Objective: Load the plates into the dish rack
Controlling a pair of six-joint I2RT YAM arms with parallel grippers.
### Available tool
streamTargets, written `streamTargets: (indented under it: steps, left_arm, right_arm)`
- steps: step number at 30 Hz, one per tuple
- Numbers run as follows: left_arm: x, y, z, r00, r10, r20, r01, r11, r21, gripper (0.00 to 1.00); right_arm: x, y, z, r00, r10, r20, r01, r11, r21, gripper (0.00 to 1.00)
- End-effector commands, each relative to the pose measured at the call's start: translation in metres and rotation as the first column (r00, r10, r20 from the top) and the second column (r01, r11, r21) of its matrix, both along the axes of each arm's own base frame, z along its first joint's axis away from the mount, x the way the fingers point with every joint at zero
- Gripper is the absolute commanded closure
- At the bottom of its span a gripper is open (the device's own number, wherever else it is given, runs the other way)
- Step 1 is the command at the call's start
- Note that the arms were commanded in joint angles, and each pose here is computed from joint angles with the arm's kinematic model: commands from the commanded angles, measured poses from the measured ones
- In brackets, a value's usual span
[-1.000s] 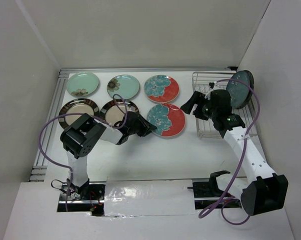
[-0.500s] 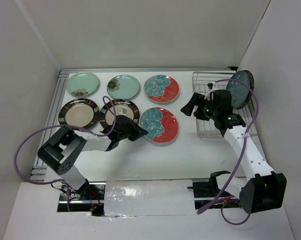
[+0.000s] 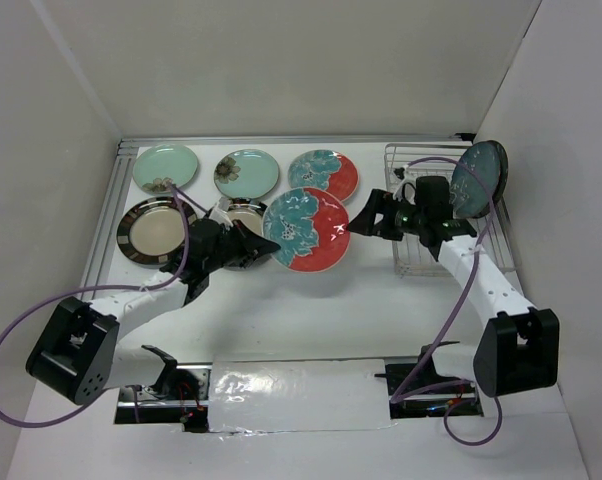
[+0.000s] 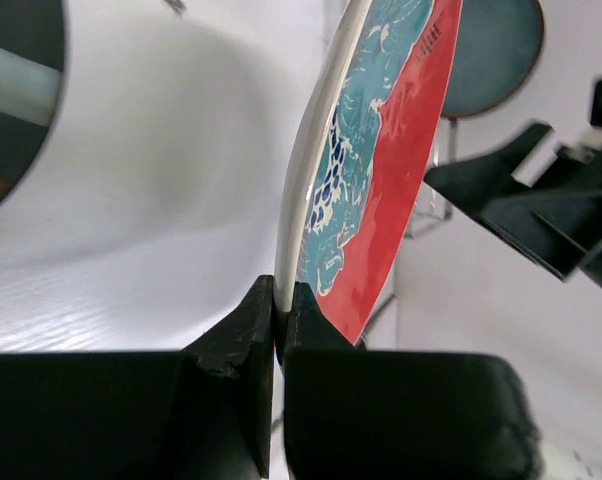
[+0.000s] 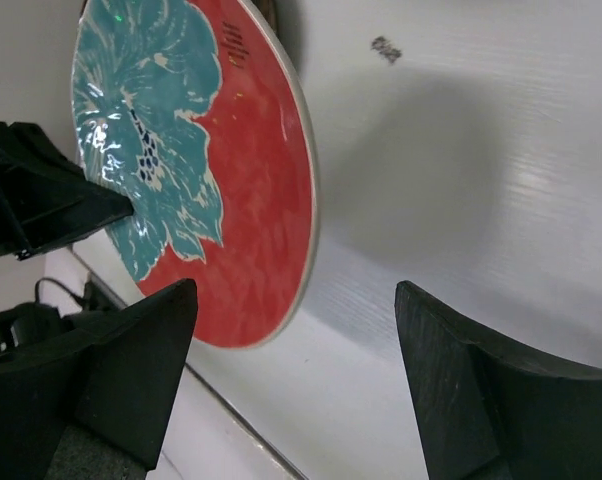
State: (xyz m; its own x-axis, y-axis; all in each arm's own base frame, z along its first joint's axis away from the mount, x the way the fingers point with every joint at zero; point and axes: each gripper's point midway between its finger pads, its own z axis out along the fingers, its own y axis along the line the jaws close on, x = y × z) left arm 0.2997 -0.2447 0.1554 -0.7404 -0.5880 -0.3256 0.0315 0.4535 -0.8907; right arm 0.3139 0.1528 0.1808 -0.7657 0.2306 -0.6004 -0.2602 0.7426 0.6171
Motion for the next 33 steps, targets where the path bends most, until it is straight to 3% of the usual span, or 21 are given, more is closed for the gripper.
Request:
streamTargets:
  steps: [1, 7, 10, 11, 12, 13, 15, 16, 18, 19, 22, 23, 25, 29, 32, 33]
  left_arm:
    - [-0.014, -0.023, 0.097, 0.944, -0.152, 0.293, 0.213, 0.959, -0.188, 1.00]
    - [-0.020, -0.034, 0.113, 0.907, -0.231, 0.353, 0.315, 0.928, -0.200, 1.00]
    - [-0.024, -0.038, 0.116, 0.888, -0.270, 0.373, 0.363, 0.909, -0.204, 1.00]
    - [-0.024, -0.040, 0.116, 0.885, -0.282, 0.372, 0.373, 0.905, -0.203, 1.00]
    - [-0.024, -0.040, 0.113, 0.890, -0.284, 0.357, 0.371, 0.906, -0.202, 1.00]
    - [-0.022, -0.040, 0.114, 0.888, -0.286, 0.360, 0.371, 0.908, -0.194, 1.00]
    - [-0.019, -0.037, 0.108, 0.892, -0.285, 0.350, 0.360, 0.917, -0.172, 0.95]
    - [-0.019, -0.037, 0.099, 0.903, -0.292, 0.315, 0.355, 0.921, -0.162, 0.79]
    - [-0.015, -0.033, 0.097, 0.907, -0.289, 0.305, 0.341, 0.930, -0.135, 0.61]
    - [-0.009, -0.028, 0.093, 0.919, -0.278, 0.279, 0.317, 0.942, -0.105, 0.40]
    - [-0.001, -0.020, 0.082, 0.928, -0.277, 0.251, 0.288, 0.958, -0.008, 0.16]
    - [0.003, -0.014, 0.080, 0.934, -0.264, 0.241, 0.265, 0.964, 0.025, 0.02]
    - [0.011, -0.001, 0.065, 0.953, -0.245, 0.180, 0.220, 0.964, 0.149, 0.00]
    - [0.016, 0.026, 0.048, 0.975, -0.199, 0.099, 0.156, 0.930, 0.334, 0.00]
    - [0.012, 0.047, 0.042, 0.982, -0.165, 0.090, 0.111, 0.896, 0.430, 0.00]
    - [0.011, 0.052, 0.035, 0.984, -0.159, 0.077, 0.107, 0.885, 0.454, 0.00]
  right_arm:
    - [0.007, 0.023, 0.026, 0.985, 0.131, 0.112, -0.138, 0.989, 0.061, 0.14]
    - [0.009, 0.044, 0.022, 0.973, 0.196, 0.120, -0.206, 0.976, 0.073, 0.17]
    - [0.008, 0.052, 0.023, 0.968, 0.217, 0.126, -0.228, 0.970, 0.084, 0.30]
    - [0.008, 0.053, 0.026, 0.967, 0.220, 0.132, -0.233, 0.968, 0.094, 0.48]
    - [0.008, 0.053, 0.026, 0.967, 0.220, 0.132, -0.233, 0.968, 0.094, 0.60]
    - [0.008, 0.053, 0.026, 0.967, 0.220, 0.132, -0.233, 0.968, 0.094, 0.81]
    - [0.012, 0.052, 0.032, 0.964, 0.220, 0.152, -0.233, 0.970, 0.073, 0.93]
    - [0.009, 0.051, 0.034, 0.964, 0.220, 0.152, -0.233, 0.970, 0.073, 1.00]
    - [0.014, 0.044, 0.044, 0.962, 0.207, 0.179, -0.218, 0.975, 0.046, 1.00]
    - [0.016, 0.040, 0.048, 0.963, 0.191, 0.192, -0.200, 0.980, 0.027, 1.00]
    - [0.031, 0.018, 0.070, 0.963, 0.123, 0.241, -0.120, 0.992, -0.028, 1.00]
    - [0.039, 0.007, 0.079, 0.961, 0.071, 0.269, -0.057, 0.997, -0.060, 1.00]
    - [0.054, -0.018, 0.106, 0.939, -0.002, 0.343, 0.045, 0.992, -0.119, 1.00]
    - [0.079, -0.086, 0.165, 0.829, -0.184, 0.528, 0.356, 0.901, -0.246, 1.00]
    - [0.086, -0.145, 0.206, 0.688, -0.276, 0.671, 0.589, 0.752, -0.295, 1.00]
    - [0.087, -0.169, 0.213, 0.635, -0.323, 0.702, 0.679, 0.665, -0.309, 1.00]
